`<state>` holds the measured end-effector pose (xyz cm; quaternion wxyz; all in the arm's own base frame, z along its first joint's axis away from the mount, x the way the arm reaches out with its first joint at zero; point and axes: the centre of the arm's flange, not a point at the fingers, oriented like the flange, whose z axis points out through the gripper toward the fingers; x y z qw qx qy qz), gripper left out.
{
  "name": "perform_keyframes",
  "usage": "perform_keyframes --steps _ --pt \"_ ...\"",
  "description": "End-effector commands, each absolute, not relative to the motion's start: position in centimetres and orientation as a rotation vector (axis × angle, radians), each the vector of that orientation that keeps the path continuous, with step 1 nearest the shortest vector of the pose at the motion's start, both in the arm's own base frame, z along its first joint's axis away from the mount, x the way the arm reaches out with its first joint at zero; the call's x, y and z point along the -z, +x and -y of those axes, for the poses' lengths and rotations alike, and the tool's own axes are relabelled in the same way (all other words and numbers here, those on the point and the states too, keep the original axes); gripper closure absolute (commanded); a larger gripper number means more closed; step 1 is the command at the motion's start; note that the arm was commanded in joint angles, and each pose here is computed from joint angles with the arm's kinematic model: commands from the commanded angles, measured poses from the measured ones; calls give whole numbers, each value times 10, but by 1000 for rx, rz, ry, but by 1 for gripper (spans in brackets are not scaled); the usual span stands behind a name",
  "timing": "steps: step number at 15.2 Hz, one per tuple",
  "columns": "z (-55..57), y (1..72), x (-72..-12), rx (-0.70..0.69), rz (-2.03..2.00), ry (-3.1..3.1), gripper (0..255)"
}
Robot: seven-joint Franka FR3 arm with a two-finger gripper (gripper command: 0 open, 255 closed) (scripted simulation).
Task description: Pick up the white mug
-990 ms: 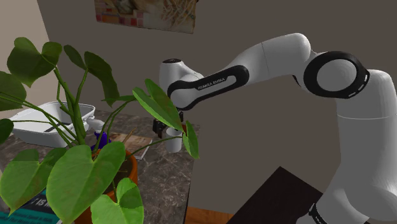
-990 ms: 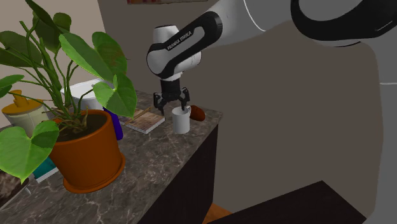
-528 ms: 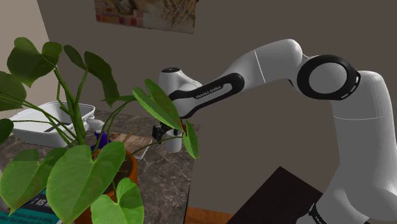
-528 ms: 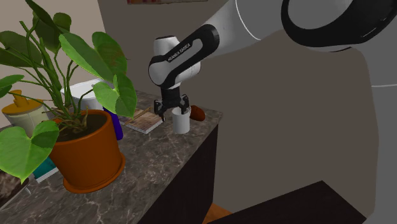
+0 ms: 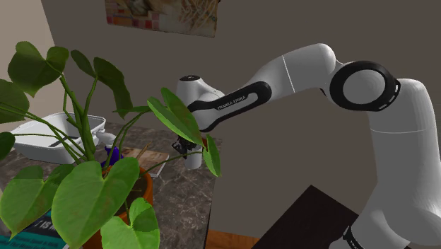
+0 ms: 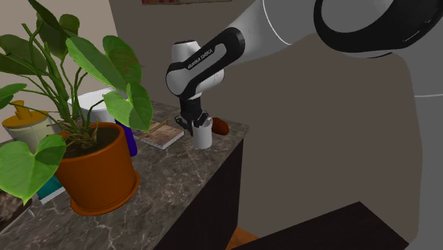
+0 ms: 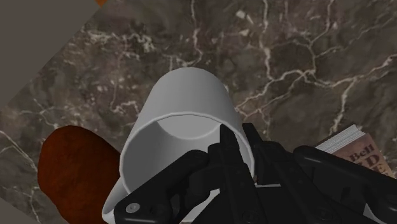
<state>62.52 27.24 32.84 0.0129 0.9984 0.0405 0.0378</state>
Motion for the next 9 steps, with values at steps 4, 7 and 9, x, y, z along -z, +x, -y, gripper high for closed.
perform_keyframes --steps 4,7,9 --pt "-273 625 -339 -118 -126 3111 255" --pt "-273 625 -355 -118 -126 3111 255" --pt "-273 625 -365 -118 -126 3111 255"
